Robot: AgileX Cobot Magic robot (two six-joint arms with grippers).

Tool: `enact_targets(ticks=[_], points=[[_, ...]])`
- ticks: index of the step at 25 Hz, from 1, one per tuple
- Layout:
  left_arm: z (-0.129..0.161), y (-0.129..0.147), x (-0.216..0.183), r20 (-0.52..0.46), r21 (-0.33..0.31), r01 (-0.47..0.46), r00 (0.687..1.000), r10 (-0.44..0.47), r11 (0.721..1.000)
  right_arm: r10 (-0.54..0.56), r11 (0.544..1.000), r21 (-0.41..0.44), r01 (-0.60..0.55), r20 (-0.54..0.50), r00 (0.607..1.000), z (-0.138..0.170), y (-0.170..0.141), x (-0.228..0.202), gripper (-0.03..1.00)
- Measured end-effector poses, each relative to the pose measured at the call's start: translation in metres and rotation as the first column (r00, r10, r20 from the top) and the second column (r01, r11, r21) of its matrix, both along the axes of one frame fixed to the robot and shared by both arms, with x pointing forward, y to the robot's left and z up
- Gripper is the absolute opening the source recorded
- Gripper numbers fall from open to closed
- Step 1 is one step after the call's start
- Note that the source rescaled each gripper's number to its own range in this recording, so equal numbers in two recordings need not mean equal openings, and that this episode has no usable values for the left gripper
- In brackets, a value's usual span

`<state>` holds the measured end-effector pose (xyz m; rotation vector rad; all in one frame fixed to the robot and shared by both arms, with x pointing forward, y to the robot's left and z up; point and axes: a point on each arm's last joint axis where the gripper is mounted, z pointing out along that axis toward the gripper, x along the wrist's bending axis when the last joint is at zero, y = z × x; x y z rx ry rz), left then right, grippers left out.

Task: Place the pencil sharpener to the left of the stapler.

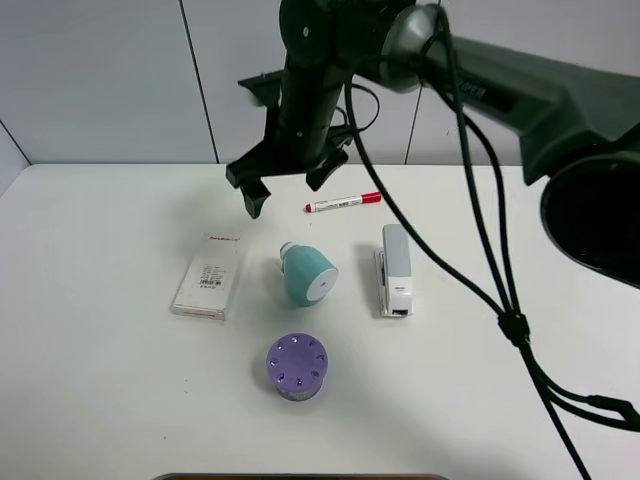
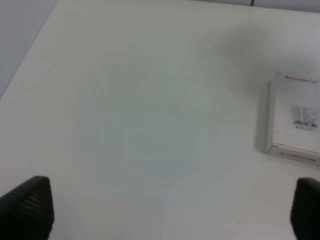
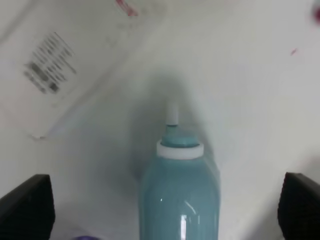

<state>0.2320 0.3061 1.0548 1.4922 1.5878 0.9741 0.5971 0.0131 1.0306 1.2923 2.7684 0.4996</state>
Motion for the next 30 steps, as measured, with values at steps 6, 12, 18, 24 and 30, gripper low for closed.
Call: enact_targets(ticks=[6,12,18,24,30], points=[[0.0,0.0,0.0,0.0,0.0,0.0,1.0,0.0,1.0,-0.003,0.999,0.053,-0.002,0.099,0.995,0.064,-0.023,-0.025,0.99],[0.0,0.0,0.0,0.0,0.0,0.0,1.0,0.0,1.0,-0.015,1.0,0.027,0.01,0.152,0.988,0.1,-0.065,-0.067,0.99],[0.0,0.0,0.0,0.0,0.0,0.0,1.0,0.0,1.0,-0.059,0.997,0.056,0.051,0.162,0.985,0.123,-0.106,-0.115,0.99],[0.0,0.0,0.0,0.0,0.0,0.0,1.0,0.0,1.0,-0.11,0.992,0.083,0.094,0.212,0.971,0.139,-0.151,-0.163,0.99],[0.0,0.0,0.0,0.0,0.0,0.0,1.0,0.0,1.0,-0.159,0.987,0.075,0.144,0.29,0.944,0.139,-0.194,-0.203,0.99]])
